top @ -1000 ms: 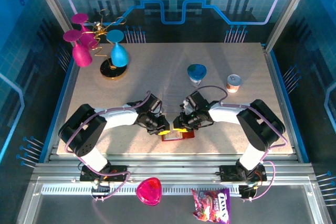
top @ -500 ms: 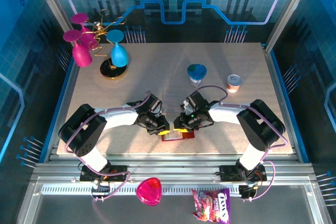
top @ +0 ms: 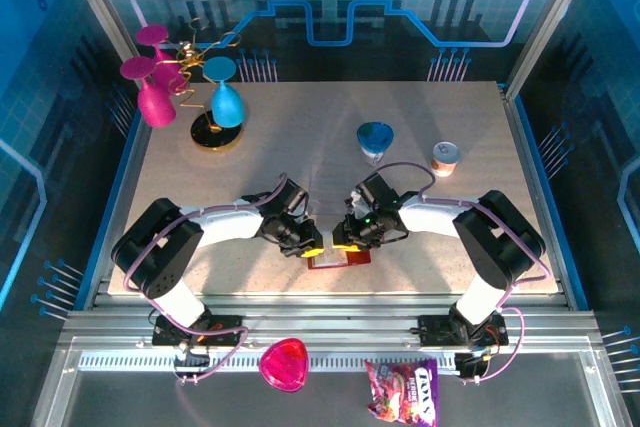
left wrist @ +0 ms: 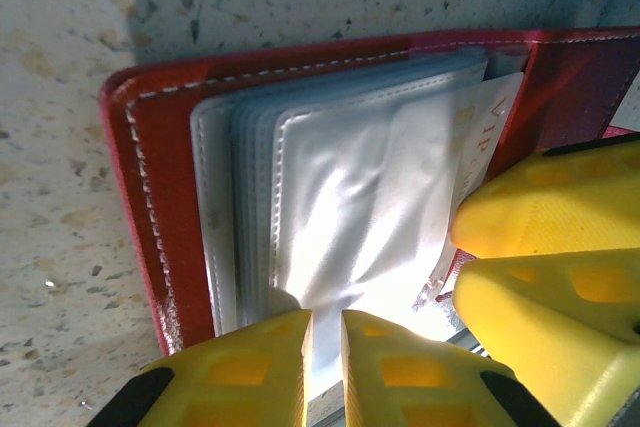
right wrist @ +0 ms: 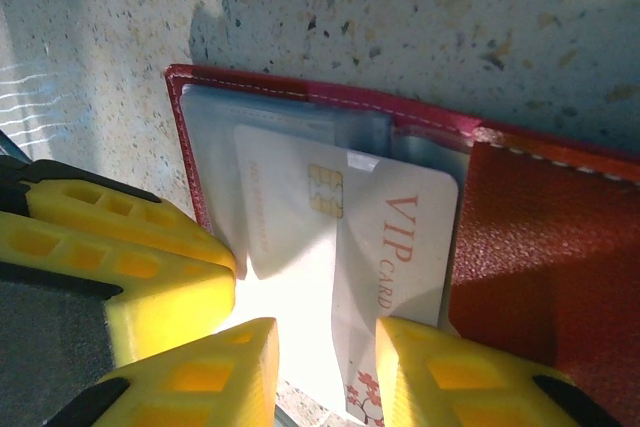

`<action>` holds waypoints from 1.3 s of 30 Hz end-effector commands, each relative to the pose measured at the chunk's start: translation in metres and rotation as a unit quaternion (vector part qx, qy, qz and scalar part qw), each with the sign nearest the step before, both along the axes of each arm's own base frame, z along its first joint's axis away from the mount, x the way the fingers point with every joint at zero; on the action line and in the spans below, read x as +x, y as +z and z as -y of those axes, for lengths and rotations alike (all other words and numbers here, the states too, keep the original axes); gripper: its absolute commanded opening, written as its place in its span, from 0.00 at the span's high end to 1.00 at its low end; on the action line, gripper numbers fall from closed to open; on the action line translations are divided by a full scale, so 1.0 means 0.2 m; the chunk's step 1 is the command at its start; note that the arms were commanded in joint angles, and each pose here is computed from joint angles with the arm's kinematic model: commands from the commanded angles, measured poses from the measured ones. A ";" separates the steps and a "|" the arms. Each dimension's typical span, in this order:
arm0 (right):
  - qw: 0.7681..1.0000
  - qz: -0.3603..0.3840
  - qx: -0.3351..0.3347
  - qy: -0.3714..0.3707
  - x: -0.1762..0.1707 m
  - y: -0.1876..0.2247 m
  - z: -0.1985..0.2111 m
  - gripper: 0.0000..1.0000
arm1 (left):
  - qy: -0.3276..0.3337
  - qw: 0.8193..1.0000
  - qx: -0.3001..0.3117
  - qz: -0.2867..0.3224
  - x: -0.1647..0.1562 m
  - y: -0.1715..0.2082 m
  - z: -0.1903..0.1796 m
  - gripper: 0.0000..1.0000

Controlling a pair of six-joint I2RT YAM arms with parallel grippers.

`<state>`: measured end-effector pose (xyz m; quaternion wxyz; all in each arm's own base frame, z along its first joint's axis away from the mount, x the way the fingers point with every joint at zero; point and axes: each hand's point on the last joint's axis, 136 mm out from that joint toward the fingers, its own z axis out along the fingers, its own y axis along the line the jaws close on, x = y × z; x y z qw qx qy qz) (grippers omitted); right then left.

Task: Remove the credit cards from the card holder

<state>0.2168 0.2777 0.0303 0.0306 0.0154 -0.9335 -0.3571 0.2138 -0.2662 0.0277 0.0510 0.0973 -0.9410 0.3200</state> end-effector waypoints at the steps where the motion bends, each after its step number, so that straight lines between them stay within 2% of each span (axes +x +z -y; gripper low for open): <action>1: 1.000 0.010 -0.005 -0.003 0.02 0.04 0.03 0.68 | -0.004 1.000 0.024 -0.006 -0.04 -0.04 -0.04 0.84; 11: 0.999 0.027 0.034 -0.014 0.05 0.13 0.01 0.68 | 0.003 1.000 -0.008 0.015 0.04 0.09 0.03 0.84; 18: 0.999 0.016 0.041 -0.026 0.05 0.10 0.06 0.68 | 0.006 0.999 -0.033 0.029 0.09 0.18 0.09 0.84; 30: 0.998 -0.011 0.059 -0.031 0.04 0.02 0.09 0.70 | -0.003 1.000 -0.023 0.006 0.07 0.07 0.11 0.86; 39: 0.998 -0.022 0.058 -0.033 0.03 -0.03 0.11 0.71 | -0.007 1.000 0.007 -0.005 0.03 0.00 0.06 0.87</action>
